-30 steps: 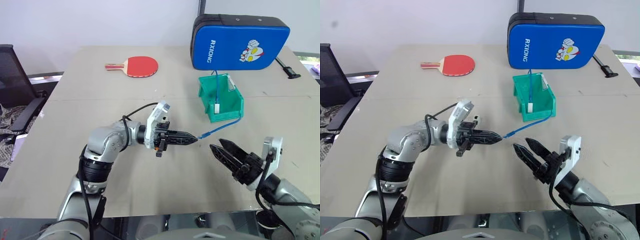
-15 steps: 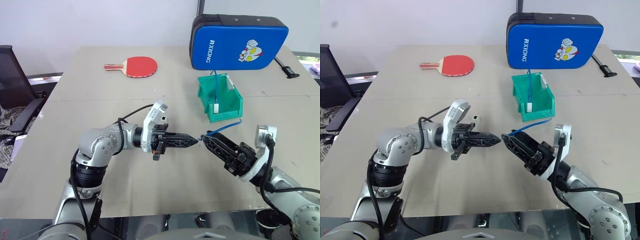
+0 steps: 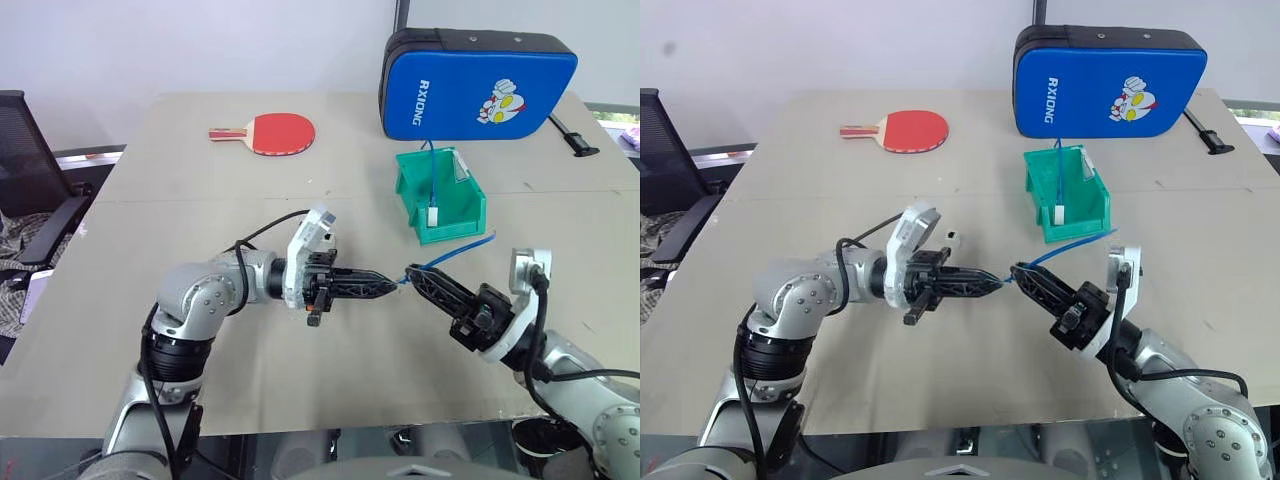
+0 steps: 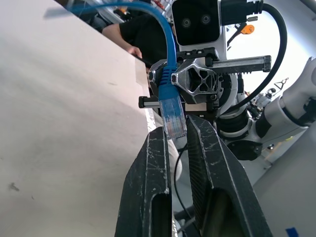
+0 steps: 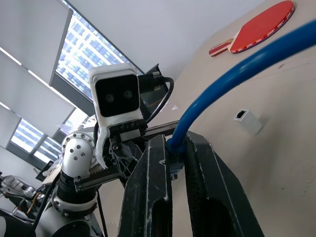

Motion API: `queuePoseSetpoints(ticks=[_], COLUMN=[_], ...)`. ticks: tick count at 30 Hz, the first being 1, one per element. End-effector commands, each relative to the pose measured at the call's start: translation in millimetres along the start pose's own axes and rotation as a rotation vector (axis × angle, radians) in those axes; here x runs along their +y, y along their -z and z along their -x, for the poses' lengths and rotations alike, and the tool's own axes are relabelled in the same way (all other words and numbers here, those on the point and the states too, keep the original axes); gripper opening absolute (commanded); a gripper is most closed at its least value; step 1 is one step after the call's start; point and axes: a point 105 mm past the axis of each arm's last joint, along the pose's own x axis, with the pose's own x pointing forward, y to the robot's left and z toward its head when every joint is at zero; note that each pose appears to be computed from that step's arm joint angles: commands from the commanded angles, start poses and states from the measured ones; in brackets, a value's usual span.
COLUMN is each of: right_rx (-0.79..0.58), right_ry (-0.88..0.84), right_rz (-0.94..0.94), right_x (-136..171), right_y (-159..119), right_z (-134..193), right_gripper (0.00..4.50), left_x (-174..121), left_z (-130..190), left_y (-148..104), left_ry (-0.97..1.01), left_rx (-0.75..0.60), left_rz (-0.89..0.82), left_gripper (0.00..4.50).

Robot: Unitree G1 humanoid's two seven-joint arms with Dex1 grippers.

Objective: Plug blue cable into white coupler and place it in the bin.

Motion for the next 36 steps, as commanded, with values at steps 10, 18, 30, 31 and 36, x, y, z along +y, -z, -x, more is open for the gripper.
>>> queuePoseSetpoints(ticks=[10, 18, 30, 31, 36], right_rx=[-0.057, -0.047, -0.046, -0.048, -0.044], right_ry=[0.045, 0.053, 0.063, 0.065, 0.076], right_rz=[0.066, 0.094, 0.11, 0.111, 0.12], right_x=[-15, -24, -22, -21, -20], right_y=[-17, -17, -12, -12, -10], right_z=[12, 13, 10, 10, 11], right_gripper=[0.0, 0.0, 0.0, 0.0, 0.0], left_x=[65, 75, 100, 102, 118], left_z=[77, 81, 95, 96, 101], left_y=[-19, 4, 19, 19, 19], left_ry=[-0.705, -0.852, -0.702, -0.675, -0.586], left_rx=[-0.061, -0.074, 0.143, 0.172, 0.284], left_rz=[-0.398, -0.402, -0.441, -0.449, -0.483], left_gripper=[3.47, 3.47, 3.47, 3.47, 3.47])
